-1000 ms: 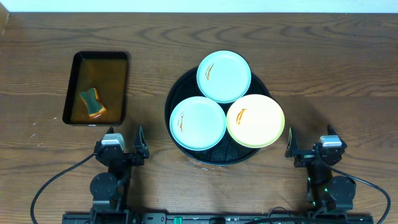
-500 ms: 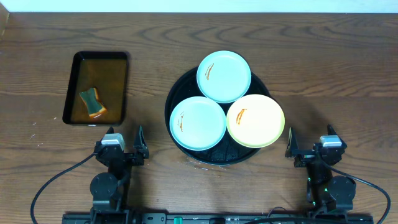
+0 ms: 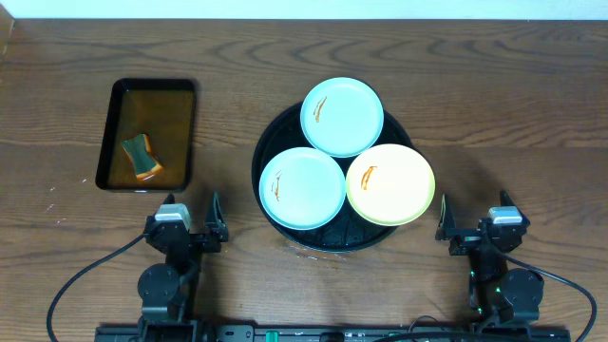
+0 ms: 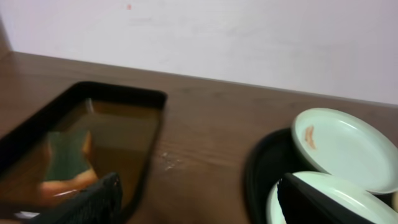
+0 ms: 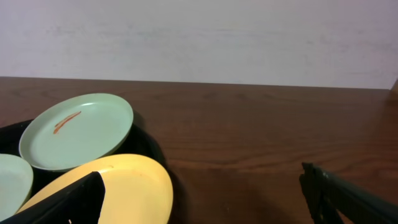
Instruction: Clean dirty plates on tray and stack at the side
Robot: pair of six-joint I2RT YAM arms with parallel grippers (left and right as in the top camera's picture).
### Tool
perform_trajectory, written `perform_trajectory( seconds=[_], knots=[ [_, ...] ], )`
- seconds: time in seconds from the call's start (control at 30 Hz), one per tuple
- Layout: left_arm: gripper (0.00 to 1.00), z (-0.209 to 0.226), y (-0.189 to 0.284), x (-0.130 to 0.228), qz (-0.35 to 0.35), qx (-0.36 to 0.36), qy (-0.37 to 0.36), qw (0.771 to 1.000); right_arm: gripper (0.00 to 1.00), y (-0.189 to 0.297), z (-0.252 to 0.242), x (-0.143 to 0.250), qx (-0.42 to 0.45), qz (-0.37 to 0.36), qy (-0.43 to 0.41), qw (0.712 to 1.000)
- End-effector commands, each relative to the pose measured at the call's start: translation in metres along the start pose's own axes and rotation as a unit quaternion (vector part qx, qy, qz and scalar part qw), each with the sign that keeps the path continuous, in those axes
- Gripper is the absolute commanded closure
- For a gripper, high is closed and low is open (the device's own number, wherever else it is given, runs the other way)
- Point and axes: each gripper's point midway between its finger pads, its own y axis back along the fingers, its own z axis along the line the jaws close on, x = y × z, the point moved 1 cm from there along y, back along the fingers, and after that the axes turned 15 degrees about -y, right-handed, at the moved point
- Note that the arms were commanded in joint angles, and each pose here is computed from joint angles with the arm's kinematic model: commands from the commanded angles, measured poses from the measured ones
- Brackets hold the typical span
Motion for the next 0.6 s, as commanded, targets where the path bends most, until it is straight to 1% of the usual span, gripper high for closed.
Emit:
perform_trajectory(
  seconds=[0.0,0.03,0.07,0.13,0.2,0.27,0.3,0.33,0.37,0.43,0.47,0.5,0.57],
  knots=[
    [0.20,-0.059,0.010,-0.015,-0.012,0.189,0.172,0.967,0.01,0.000,-0.004,0.001,0.009,0.002,0.006,1.000],
    [0.20,-0.069,0.016,-0.022,-0.011,0.227,0.213,0.950,0.01,0.000,-0.003,0.001,0.009,0.002,0.006,1.000],
    [0.20,-0.078,0.022,-0.032,-0.008,0.265,0.275,0.924,0.01,0.000,-0.004,0.001,0.009,0.002,0.006,1.000],
    [0.20,-0.080,0.025,-0.042,-0.009,0.279,0.331,0.901,0.01,0.000,-0.003,0.001,0.009,0.002,0.006,1.000],
    [0.19,-0.078,0.028,-0.057,-0.034,0.287,0.350,0.891,0.01,0.000,-0.004,0.001,0.009,0.002,0.006,1.000],
    [0.19,-0.077,0.039,-0.087,-0.088,0.315,0.356,0.875,0.01,0.000,-0.004,0.001,0.009,0.002,0.006,1.000],
    [0.20,-0.076,0.049,-0.107,-0.134,0.331,0.338,0.871,0.01,0.000,-0.004,0.001,0.009,0.002,0.006,1.000],
    [0.20,-0.076,0.056,-0.118,-0.160,0.340,0.327,0.867,0.01,0.000,-0.004,0.001,0.009,0.002,0.006,1.000],
    [0.20,-0.074,0.069,-0.139,-0.200,0.348,0.305,0.864,0.01,0.000,-0.004,0.001,0.009,0.002,0.006,1.000],
    [0.20,-0.073,0.074,-0.153,-0.212,0.341,0.276,0.873,0.01,0.000,-0.004,0.001,0.009,0.002,0.006,1.000],
    [0.19,-0.073,0.073,-0.156,-0.205,0.330,0.256,0.885,0.01,0.000,-0.004,0.001,0.009,0.002,0.006,1.000],
    [0.20,-0.071,0.069,-0.160,-0.168,0.302,0.221,0.912,0.01,0.000,-0.004,0.001,0.009,0.002,0.006,1.000],
    [0.20,-0.067,0.067,-0.162,-0.106,0.264,0.166,0.944,0.01,0.000,-0.004,0.001,0.009,0.002,0.006,1.000]
  ],
)
